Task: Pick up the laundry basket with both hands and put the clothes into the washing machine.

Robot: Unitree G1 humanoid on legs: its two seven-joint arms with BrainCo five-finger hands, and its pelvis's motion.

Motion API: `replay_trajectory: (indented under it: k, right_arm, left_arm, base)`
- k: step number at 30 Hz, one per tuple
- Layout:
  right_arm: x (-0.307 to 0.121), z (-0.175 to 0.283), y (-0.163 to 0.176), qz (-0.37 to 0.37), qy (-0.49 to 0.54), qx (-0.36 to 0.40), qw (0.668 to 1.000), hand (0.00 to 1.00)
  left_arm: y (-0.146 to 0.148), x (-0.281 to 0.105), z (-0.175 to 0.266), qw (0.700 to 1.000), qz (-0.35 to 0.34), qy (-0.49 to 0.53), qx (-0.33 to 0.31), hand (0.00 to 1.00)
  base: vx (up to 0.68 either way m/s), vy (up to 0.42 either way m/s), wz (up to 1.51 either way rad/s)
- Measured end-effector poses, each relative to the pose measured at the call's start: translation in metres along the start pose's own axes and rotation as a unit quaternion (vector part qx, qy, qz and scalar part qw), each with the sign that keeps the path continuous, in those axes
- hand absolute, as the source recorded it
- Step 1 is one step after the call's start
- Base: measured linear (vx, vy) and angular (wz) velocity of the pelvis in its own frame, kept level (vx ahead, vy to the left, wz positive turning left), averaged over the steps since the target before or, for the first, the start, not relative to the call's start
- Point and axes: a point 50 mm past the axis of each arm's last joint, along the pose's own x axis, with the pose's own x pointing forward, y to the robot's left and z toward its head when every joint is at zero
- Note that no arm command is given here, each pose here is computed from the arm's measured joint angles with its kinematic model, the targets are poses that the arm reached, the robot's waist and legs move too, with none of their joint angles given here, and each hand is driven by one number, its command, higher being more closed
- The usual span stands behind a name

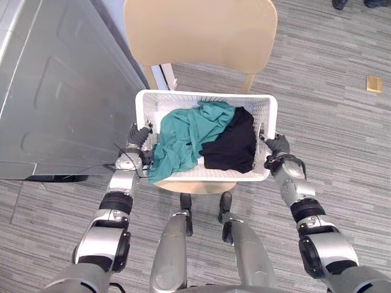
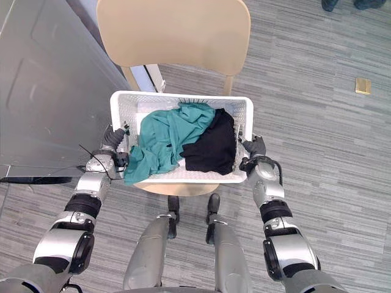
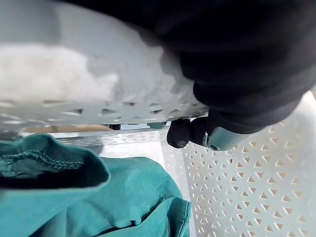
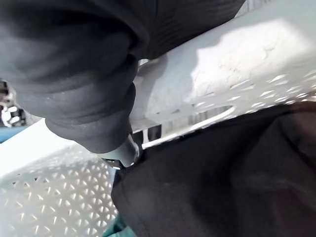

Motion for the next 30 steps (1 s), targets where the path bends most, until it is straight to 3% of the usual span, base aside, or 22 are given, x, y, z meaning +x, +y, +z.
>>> replay_trajectory:
  k: [1, 4, 5, 20, 30]
  right_arm:
    - [0.000, 0.000, 0.002, 0.003, -0.001, -0.001, 1.000, 1.00]
    - [0.002, 0.004, 0.010, 0.015, -0.008, -0.001, 1.000, 1.00]
    - [0.003, 0.004, 0.014, 0.018, -0.008, 0.002, 1.000, 0.00]
    - [-0.005, -0.011, 0.030, 0.084, 0.025, 0.022, 0.996, 0.00]
    - [-0.004, 0.001, 0.009, 0.071, 0.018, -0.002, 0.997, 0.00]
  left_arm:
    - [0.001, 0.000, 0.001, 1.000, 0.002, -0.001, 0.000, 0.00]
    - [0.010, 0.003, 0.008, 1.000, 0.014, -0.010, 0.005, 0.00]
    - [0.014, 0.004, 0.011, 1.000, 0.022, -0.014, -0.001, 0.00]
    - [0.077, 0.016, 0.072, 0.985, 0.139, -0.080, -0.055, 0.00]
    - [0.084, 0.020, 0.076, 0.989, 0.121, -0.074, -0.037, 0.00]
  base:
    - [0.00, 0.000, 0.00]
    - [0.00, -0.011, 0.01]
    - [0.00, -0.035, 0.01]
    - [0.00, -0.019, 0.01]
    - [-0.02, -0.004, 0.01]
